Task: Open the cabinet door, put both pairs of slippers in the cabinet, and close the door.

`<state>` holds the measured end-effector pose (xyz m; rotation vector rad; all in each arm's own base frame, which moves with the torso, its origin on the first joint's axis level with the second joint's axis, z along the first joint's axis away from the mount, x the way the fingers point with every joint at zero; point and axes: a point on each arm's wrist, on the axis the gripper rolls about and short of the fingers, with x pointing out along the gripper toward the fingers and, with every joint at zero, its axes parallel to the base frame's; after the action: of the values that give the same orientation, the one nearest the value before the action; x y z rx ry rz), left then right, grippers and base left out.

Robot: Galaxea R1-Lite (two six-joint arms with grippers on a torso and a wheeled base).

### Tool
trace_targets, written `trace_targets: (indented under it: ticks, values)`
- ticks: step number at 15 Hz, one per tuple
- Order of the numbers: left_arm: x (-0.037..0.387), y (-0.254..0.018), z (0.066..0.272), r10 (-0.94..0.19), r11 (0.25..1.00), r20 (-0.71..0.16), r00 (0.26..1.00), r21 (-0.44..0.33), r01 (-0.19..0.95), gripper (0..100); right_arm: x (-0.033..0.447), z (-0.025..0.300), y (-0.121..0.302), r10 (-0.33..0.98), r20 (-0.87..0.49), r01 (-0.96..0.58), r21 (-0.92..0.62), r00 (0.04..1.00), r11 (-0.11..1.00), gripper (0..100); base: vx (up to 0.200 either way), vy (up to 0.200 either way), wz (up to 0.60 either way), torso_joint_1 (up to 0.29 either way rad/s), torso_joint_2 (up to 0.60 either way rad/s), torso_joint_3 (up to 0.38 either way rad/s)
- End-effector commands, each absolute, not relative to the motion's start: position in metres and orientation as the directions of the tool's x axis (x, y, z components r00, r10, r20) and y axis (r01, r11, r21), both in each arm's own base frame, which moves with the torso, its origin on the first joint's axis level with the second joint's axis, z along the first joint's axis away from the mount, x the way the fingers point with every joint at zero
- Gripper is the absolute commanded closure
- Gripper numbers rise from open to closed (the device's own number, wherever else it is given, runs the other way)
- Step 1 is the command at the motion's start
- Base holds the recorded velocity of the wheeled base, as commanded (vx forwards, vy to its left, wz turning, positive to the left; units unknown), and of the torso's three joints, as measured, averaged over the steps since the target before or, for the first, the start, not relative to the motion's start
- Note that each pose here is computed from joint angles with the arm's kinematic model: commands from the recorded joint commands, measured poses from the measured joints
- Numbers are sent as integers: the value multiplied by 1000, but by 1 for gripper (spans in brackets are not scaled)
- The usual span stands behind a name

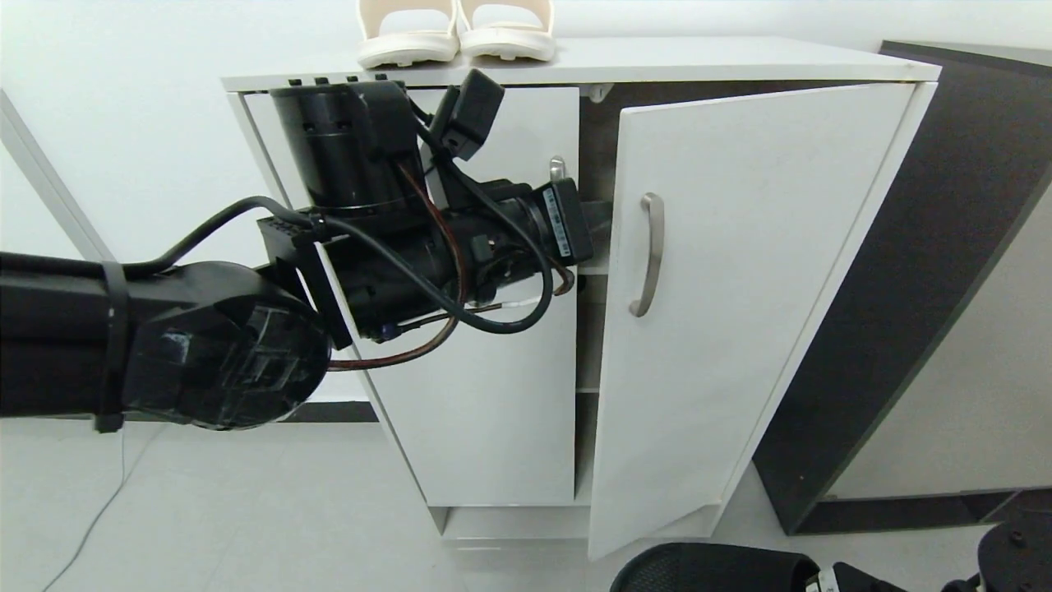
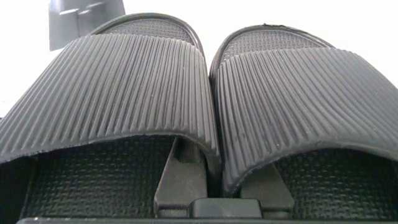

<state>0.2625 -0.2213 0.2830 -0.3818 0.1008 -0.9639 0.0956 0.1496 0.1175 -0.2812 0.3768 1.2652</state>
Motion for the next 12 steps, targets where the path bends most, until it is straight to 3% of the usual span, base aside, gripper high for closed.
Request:
trace_targets:
  ticks: [1,4,6,9,12]
  values:
    - [254,-238,276,-845,477,62,531,-360,802,100,89,116,149,875,-427,-967,2,228,253,100,-200,0,0,2,2,2]
    - [224,-279,273,-897,400,61,437,-306,864,100,84,116,149,882,-425,-974,2,204,227,100,-200,0,0,2,2,-1]
    - [218,-284,275,-908,372,79,412,-300,878,100,84,116,149,881,-427,-974,1,204,226,100,0,0,0,0,0,0]
    - [222,-283,275,-898,374,125,422,-291,881,100,84,116,149,883,-425,-975,-3,201,221,100,0,0,0,0,0,0]
    - [234,-262,273,-859,446,127,495,-287,848,100,85,116,150,881,-425,-974,-7,207,225,100,0,0,0,0,0,0]
